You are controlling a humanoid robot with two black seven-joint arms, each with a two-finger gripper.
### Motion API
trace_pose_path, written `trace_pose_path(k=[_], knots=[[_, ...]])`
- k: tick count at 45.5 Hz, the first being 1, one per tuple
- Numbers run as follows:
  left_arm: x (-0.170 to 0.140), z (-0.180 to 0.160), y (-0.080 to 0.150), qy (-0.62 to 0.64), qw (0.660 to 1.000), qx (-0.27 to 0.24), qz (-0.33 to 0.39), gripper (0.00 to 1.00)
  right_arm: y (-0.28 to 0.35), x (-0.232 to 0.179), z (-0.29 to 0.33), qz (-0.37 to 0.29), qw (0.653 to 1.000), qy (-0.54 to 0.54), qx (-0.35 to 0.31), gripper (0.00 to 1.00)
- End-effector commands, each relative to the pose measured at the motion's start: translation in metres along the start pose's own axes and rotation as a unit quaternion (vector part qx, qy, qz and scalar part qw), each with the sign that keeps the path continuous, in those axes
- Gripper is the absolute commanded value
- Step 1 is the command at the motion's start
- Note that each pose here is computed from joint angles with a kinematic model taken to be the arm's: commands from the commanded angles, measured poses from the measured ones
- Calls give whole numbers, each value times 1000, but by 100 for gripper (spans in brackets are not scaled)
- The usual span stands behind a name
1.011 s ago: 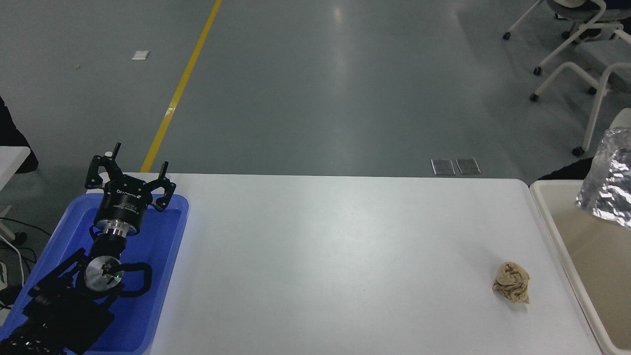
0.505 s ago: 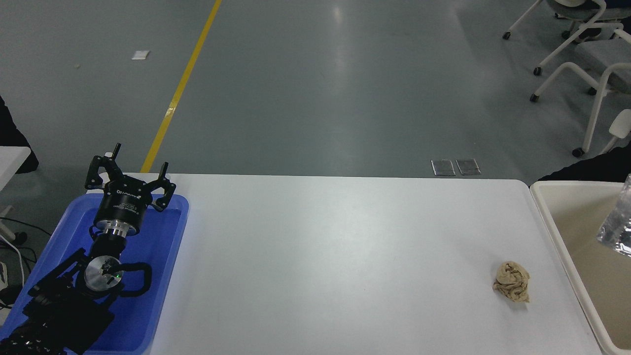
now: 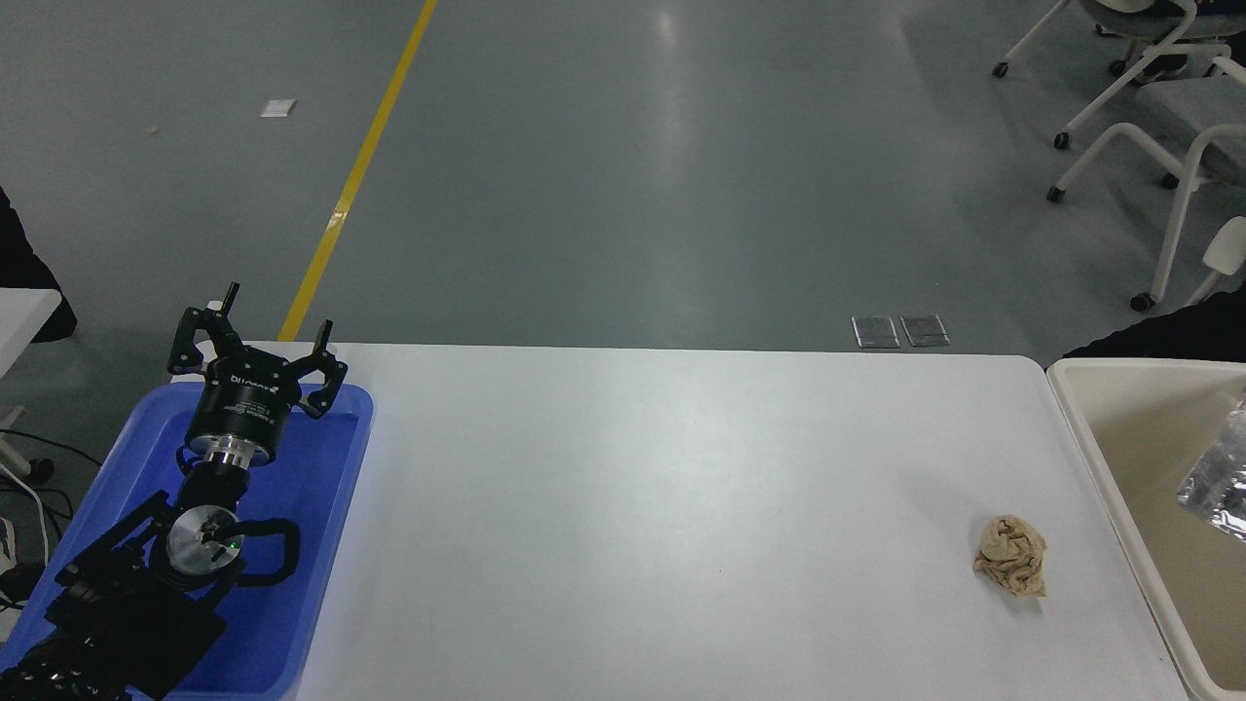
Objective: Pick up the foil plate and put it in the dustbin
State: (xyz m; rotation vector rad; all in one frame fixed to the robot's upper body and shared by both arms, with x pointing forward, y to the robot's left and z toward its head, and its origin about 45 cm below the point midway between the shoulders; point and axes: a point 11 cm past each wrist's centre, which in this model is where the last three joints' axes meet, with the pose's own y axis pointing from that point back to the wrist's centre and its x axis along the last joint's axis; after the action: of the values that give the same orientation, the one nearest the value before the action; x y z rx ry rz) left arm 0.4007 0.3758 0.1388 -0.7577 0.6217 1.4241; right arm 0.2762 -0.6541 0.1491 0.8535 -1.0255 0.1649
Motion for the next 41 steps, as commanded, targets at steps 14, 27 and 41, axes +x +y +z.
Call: trace_pose_path(k=[14, 27, 41], knots=[[0, 0, 0, 0, 1000, 0, -1, 100, 6, 48, -39, 28, 999, -25, 39, 100], [0, 0, 0, 0, 1000, 0, 0, 100, 58, 137, -148, 32, 987, -13, 158, 100], [0, 0, 0, 0, 1000, 0, 0, 100, 135, 193, -210, -56, 967, 7, 248, 100]])
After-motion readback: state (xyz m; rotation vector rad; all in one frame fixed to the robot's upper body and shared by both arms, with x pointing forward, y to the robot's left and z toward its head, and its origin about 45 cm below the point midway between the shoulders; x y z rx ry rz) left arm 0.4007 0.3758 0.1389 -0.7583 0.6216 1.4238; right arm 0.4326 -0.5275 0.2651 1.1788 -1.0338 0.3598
